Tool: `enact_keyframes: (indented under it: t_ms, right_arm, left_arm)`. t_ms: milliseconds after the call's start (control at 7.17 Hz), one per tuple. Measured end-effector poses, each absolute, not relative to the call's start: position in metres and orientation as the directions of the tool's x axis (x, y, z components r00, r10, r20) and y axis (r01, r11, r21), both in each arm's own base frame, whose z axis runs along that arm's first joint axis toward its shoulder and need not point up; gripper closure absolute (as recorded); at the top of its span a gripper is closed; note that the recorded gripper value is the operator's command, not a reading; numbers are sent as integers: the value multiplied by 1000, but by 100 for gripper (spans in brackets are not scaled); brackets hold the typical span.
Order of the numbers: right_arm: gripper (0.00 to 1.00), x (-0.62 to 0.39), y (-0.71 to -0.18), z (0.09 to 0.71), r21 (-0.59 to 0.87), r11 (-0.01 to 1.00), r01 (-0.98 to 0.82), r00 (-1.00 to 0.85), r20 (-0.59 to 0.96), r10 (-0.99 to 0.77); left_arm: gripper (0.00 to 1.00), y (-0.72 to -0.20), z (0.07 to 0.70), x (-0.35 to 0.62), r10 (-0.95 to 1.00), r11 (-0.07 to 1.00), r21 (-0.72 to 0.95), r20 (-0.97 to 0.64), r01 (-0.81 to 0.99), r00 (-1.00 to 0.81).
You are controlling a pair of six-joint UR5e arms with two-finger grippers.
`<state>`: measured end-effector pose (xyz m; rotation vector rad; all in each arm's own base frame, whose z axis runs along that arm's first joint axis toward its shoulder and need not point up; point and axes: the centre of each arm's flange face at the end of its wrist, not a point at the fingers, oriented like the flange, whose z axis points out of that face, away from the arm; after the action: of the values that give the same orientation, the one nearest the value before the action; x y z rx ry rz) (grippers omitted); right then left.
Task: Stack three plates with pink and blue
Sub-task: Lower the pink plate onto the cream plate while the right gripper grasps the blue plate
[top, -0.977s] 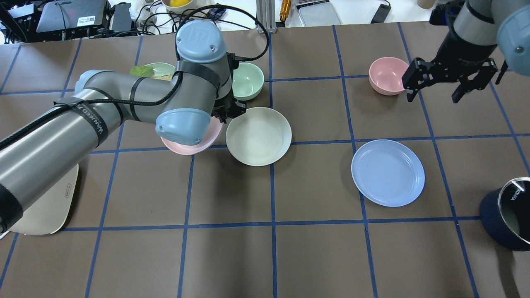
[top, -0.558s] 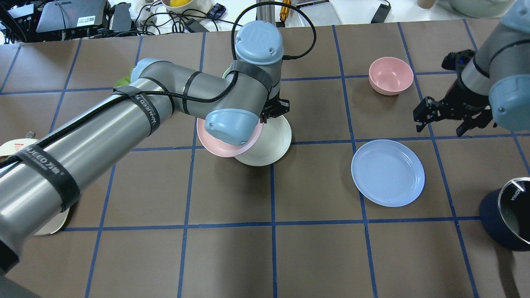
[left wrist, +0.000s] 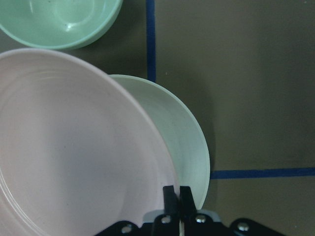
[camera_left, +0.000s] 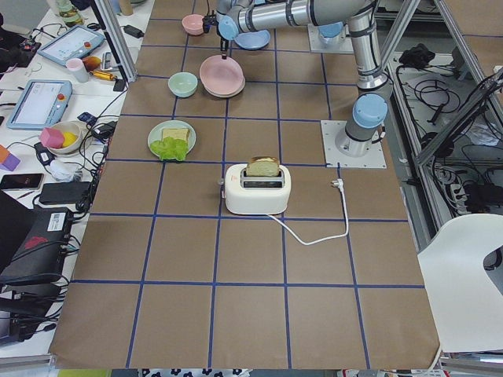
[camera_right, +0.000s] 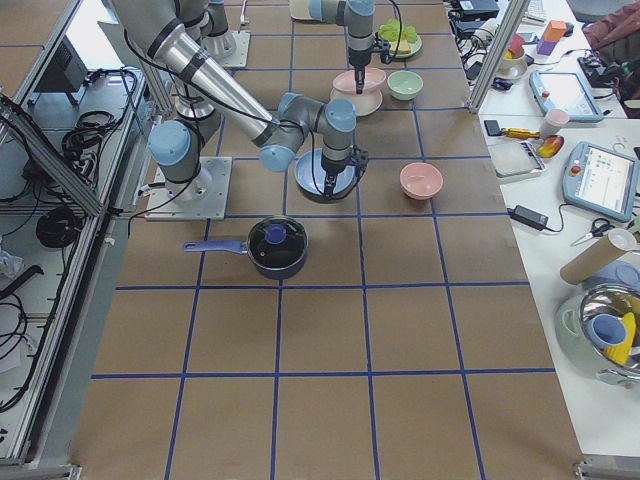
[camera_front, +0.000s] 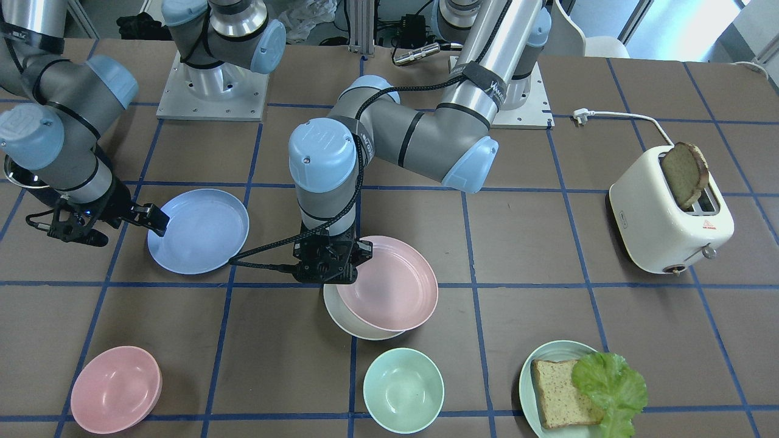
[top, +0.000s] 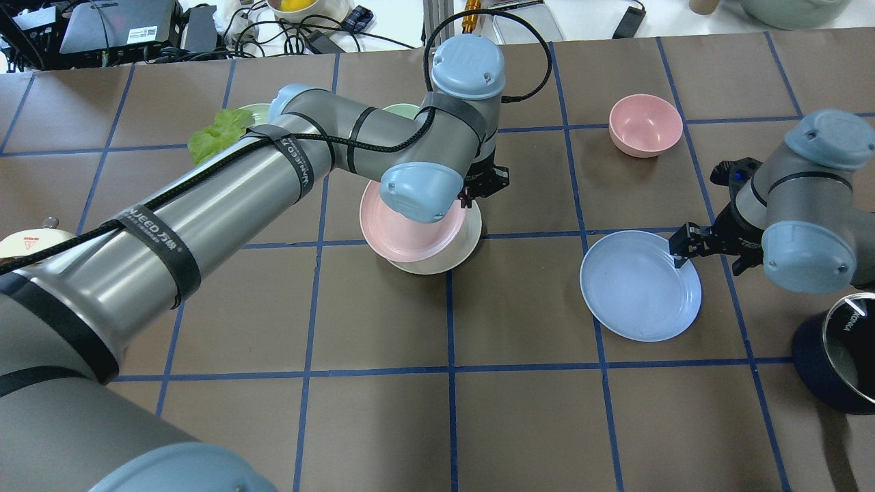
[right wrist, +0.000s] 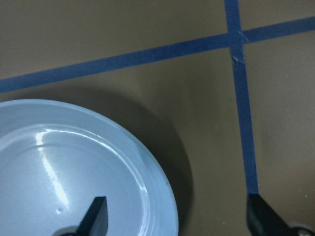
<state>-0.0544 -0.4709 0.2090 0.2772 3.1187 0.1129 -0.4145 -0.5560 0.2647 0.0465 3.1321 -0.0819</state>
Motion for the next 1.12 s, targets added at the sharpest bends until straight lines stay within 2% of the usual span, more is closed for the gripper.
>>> enact_keyframes:
  t_ms: [140, 279, 419, 698, 837, 1116]
  right_arm:
    - [7, -57, -470, 202, 85, 986, 145, -989, -9, 147]
    - [12, -57, -469, 197, 94, 990, 110, -994, -17, 112]
    - [18, -55, -466, 194, 100, 991, 92, -995, -30, 96]
    - [49, -53, -464, 190, 106, 991, 82, -995, -51, 88]
    - [60, -52, -464, 190, 109, 991, 81, -995, -55, 88]
    - [99, -53, -464, 190, 109, 990, 84, -994, -55, 90]
  left_arm:
    - [89, -555, 255, -420, 37, 999, -32, -14, 38, -999]
    - [1, -554, 248, -424, 42, 999, -22, -16, 43, -999]
    - [0, -554, 243, -426, 49, 999, -17, -20, 49, -999]
    - [0, -556, 252, -426, 57, 998, -28, -14, 58, -998]
    - [0, -556, 270, -422, 57, 998, -34, -8, 57, -998]
    - [0, -548, 322, -393, 62, 998, 2, -16, 62, -998]
